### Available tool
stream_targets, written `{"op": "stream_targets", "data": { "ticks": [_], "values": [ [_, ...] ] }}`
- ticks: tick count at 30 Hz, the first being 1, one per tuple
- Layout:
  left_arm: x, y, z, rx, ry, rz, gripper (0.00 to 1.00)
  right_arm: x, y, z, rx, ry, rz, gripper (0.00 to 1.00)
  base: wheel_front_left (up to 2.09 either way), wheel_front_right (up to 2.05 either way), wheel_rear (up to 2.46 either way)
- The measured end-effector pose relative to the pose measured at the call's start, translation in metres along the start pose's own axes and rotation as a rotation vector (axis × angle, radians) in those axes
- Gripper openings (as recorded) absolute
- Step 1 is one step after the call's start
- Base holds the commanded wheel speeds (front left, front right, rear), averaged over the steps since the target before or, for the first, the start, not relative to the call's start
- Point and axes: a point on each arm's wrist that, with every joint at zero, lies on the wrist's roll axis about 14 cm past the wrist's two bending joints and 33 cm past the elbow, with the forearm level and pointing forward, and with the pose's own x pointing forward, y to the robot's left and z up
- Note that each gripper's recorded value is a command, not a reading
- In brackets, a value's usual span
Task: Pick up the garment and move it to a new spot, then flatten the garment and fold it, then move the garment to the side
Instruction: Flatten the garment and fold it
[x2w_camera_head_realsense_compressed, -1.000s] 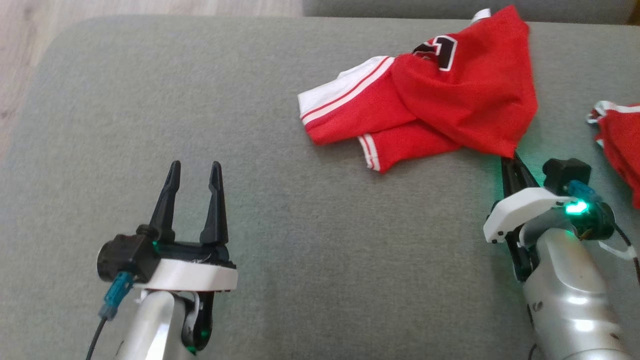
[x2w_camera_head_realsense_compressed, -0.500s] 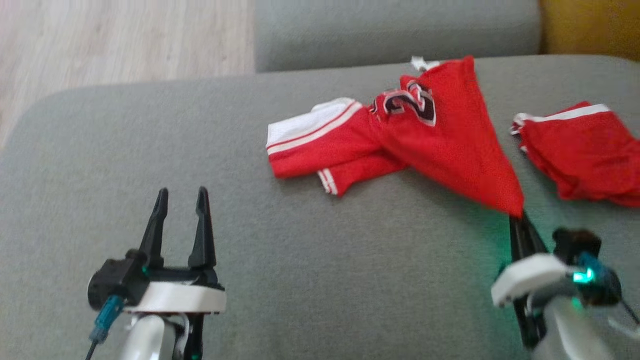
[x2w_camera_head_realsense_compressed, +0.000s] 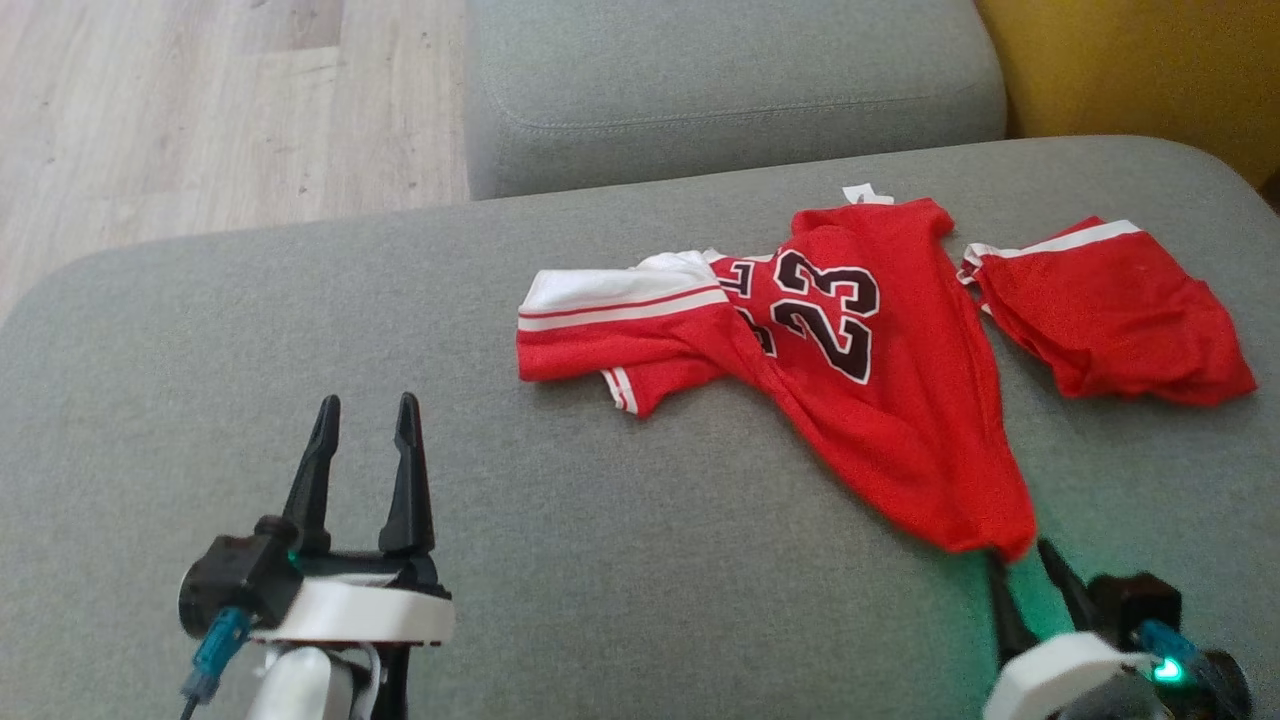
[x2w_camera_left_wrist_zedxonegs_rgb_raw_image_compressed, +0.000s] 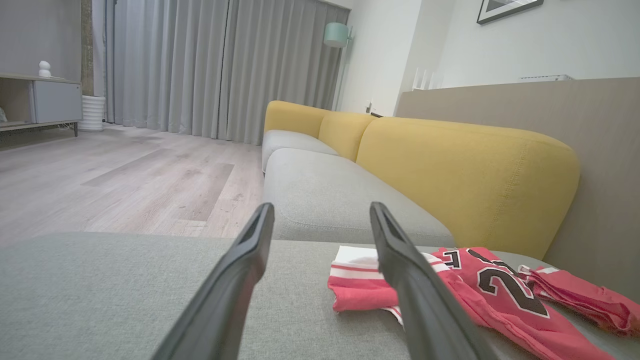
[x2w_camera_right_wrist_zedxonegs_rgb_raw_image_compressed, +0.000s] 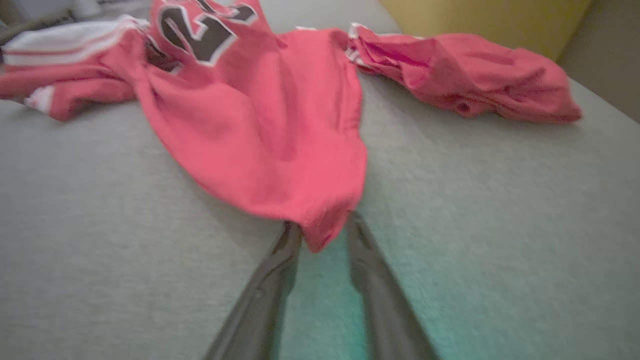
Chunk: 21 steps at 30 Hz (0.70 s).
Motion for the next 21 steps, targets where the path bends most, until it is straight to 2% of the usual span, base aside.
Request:
{"op": "stream_targets", "data": {
  "ticks": [11, 21],
  "values": [
    [-0.006, 0.013, -0.008, 0.000, 0.023, 0.039, 1.00, 0.020, 0.097, 0.096, 0.063, -0.297, 0.300, 1.00, 0.00, 0.00, 0.00],
    [-0.002, 0.030, -0.013, 0.008, 0.039, 0.081, 1.00, 0.061, 0.138, 0.119, 0.084, -0.296, 0.419, 1.00, 0.00, 0.00, 0.00]
  ]
}}
